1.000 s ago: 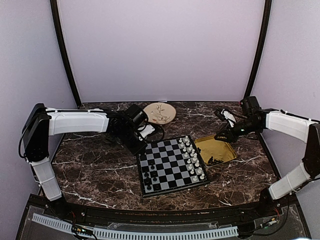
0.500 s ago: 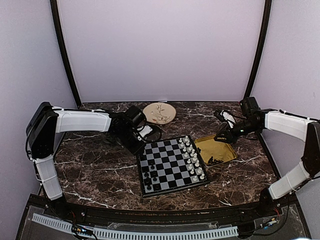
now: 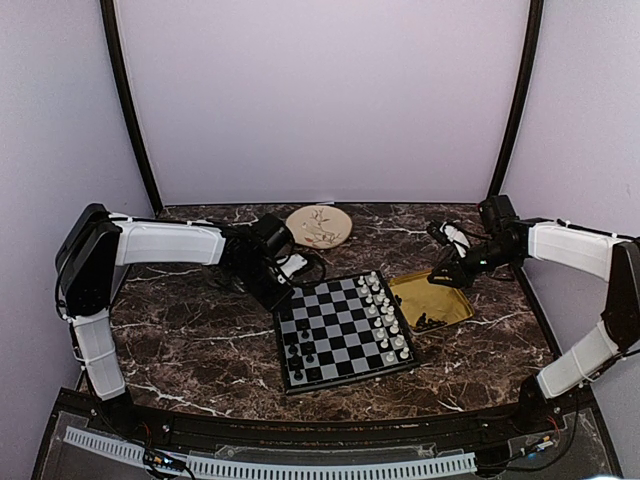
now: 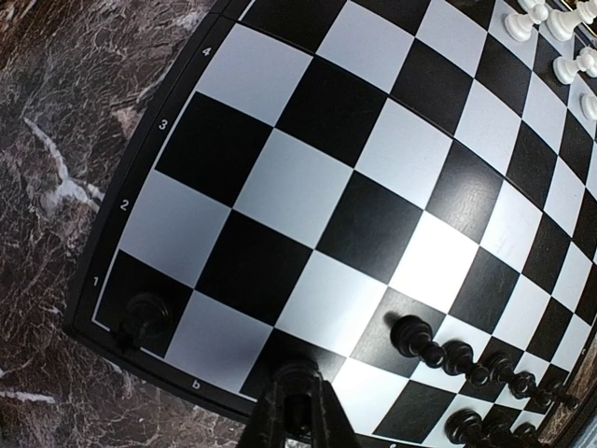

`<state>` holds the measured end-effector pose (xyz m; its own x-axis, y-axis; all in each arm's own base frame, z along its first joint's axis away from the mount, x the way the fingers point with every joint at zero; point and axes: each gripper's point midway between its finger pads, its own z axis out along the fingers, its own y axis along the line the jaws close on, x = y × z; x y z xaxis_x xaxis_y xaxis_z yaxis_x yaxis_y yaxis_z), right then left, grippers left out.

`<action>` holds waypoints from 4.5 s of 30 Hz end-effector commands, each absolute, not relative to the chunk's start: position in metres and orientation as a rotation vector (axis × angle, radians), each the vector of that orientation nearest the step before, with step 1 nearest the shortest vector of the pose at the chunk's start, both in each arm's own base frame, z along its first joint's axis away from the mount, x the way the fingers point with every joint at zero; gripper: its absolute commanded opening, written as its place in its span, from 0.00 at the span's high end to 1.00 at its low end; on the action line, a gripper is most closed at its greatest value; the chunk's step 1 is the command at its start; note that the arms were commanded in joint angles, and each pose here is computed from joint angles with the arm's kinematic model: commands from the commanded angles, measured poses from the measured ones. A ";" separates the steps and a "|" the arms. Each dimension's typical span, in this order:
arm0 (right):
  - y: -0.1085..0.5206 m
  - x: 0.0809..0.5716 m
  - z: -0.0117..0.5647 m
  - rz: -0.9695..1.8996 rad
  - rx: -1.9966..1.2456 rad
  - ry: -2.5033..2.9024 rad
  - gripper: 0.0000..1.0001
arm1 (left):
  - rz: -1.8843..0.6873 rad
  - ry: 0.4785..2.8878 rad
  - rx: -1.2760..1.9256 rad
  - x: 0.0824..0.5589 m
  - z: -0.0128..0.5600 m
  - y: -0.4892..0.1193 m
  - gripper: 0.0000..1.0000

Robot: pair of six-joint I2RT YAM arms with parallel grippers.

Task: Set up the chess pieces on the board
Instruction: Place the bishop on f8, then adjust the storage box at the center of the board, then pick up the knight from the chessboard.

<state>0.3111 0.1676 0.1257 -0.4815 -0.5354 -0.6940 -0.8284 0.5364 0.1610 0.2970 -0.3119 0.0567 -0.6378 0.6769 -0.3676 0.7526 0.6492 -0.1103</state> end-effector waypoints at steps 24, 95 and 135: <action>0.173 0.326 0.109 0.624 -1.090 2.317 0.72 | -0.359 2.512 1.099 0.300 0.098 -0.307 0.66; 0.229 0.330 0.072 0.651 -1.747 2.071 0.73 | -0.400 2.440 1.006 0.285 0.121 -0.291 0.64; 0.252 0.325 0.044 0.596 -2.105 1.625 0.65 | -0.405 2.492 0.975 0.282 0.124 -0.290 0.64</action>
<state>0.3186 0.2440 0.0426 0.2072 -0.8010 -0.5617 -0.9743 -0.2206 -0.0449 0.2822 -0.2876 0.1141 -0.6585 0.5755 -0.4850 0.6953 0.7118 -0.0994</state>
